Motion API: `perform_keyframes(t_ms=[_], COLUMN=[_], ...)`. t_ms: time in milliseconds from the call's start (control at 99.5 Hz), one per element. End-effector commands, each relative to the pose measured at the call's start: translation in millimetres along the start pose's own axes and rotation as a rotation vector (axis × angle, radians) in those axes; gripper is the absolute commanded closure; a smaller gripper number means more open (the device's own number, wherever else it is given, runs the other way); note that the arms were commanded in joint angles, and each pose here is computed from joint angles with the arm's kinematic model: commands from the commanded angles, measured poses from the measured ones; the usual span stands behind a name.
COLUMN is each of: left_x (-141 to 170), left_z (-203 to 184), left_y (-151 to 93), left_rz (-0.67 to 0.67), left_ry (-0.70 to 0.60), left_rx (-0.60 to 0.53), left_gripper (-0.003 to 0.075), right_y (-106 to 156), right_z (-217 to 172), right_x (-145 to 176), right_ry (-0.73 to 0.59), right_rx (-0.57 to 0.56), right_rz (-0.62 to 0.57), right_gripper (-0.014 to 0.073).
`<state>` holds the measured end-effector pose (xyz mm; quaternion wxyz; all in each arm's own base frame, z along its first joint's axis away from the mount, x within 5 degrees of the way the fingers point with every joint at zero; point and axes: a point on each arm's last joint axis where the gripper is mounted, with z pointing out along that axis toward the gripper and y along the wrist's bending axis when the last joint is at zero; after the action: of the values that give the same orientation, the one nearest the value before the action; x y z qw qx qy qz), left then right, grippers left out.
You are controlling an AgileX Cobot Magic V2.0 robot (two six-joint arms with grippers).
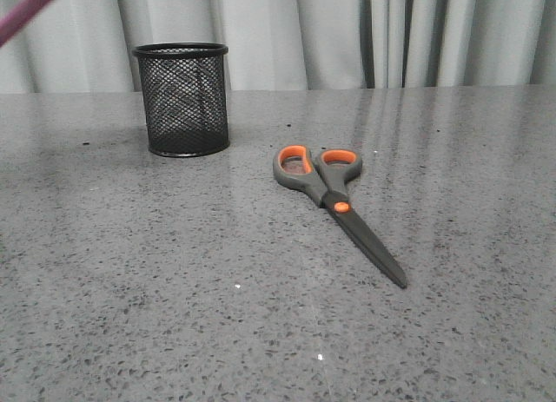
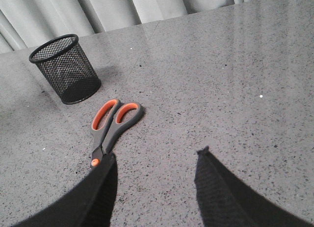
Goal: Put pen and scissors into bin
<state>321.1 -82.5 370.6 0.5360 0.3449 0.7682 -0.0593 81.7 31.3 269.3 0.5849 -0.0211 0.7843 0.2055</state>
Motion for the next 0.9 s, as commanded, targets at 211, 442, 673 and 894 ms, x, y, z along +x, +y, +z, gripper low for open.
perform_keyframes(t_ms=[211, 442, 673, 894], left_x=[-51, -48, -25, -3], left_z=[-21, 0, 37, 66], left_y=[-8, -15, -16, -16], left_rz=[-0.191, -0.253, -0.288, -0.283], left_ry=[-0.479, -0.589, -0.526, -0.473], left_rx=[0.147, 0.321, 0.386, 0.396], left_gripper=[0.0739, 0.0739, 0.0739, 0.0739], right_y=[4, 3, 3, 3], right_z=[-1, -1, -1, -1], right_x=[-16, -15, -14, -14], right_ry=[-0.088, -0.068, -0.06, -0.058], right_rx=[-0.009, -0.008, -0.007, -0.007], right_rz=[-0.021, -0.021, -0.021, -0.021], right_gripper=[0.0267, 0.0267, 0.0267, 0.0267])
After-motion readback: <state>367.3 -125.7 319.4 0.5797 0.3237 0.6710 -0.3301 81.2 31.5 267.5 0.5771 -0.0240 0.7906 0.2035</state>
